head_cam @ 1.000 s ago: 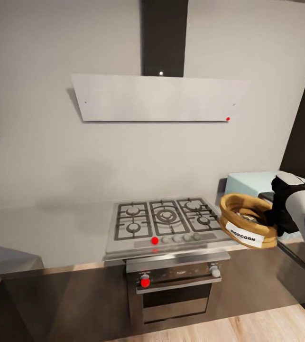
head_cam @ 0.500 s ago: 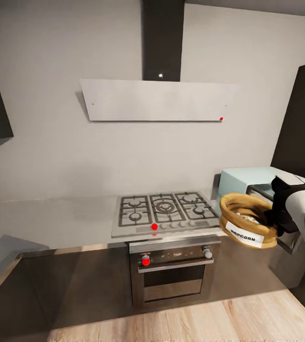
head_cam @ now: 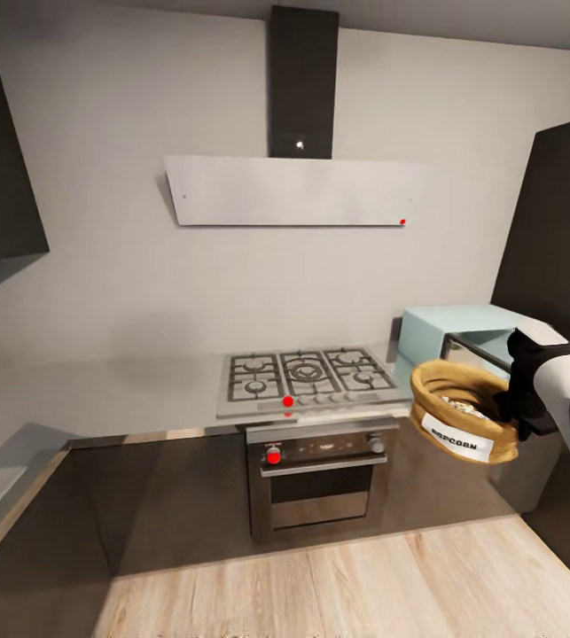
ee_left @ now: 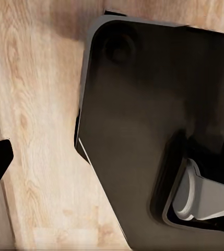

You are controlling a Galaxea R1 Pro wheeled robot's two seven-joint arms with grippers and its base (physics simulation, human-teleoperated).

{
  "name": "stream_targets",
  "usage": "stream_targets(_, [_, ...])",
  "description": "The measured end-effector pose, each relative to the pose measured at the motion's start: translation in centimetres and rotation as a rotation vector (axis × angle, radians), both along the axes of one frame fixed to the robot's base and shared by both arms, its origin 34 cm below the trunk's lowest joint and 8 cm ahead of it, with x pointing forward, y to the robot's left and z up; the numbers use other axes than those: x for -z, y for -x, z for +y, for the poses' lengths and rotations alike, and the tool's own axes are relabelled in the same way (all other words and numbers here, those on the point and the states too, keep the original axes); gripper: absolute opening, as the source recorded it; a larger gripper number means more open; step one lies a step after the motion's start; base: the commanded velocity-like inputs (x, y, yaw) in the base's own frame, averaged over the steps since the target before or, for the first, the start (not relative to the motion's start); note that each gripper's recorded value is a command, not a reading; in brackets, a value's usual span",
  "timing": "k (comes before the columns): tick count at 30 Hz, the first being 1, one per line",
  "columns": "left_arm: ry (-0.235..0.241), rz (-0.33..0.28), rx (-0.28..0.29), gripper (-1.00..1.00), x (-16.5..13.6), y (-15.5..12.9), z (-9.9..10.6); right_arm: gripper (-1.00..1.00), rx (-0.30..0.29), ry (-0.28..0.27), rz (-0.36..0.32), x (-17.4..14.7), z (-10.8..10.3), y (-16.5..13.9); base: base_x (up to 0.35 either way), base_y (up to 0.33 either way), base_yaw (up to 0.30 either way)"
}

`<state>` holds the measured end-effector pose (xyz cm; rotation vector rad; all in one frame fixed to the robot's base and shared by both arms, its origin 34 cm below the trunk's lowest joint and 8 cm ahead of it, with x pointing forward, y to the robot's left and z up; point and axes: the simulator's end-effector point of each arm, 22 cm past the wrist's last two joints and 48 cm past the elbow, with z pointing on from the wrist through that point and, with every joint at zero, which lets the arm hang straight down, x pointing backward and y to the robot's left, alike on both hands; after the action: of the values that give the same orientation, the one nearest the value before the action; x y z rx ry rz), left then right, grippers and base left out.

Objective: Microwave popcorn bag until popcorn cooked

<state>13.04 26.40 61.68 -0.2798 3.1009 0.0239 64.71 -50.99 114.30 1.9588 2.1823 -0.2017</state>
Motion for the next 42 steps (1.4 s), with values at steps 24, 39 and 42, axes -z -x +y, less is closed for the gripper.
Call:
stream_targets(24, [0.000,0.000,0.000,1.00,0.00,0.01,0.00,-1.00,0.001,0.001,0.000,-0.01,-0.03,0.02,-0.338,0.000,-0.102])
stream_targets(39, [0.000,0.001,0.000,1.00,-0.02,0.12,-0.01,-1.00,0.001,0.001,0.002,0.05,-0.04,0.07,0.056,-0.083,-0.294])
stream_targets(42, [0.000,0.003,0.000,1.00,-0.01,0.18,-0.02,-1.00,0.000,0.001,0.003,0.11,-0.04,0.05,0.229,-0.212,-0.294])
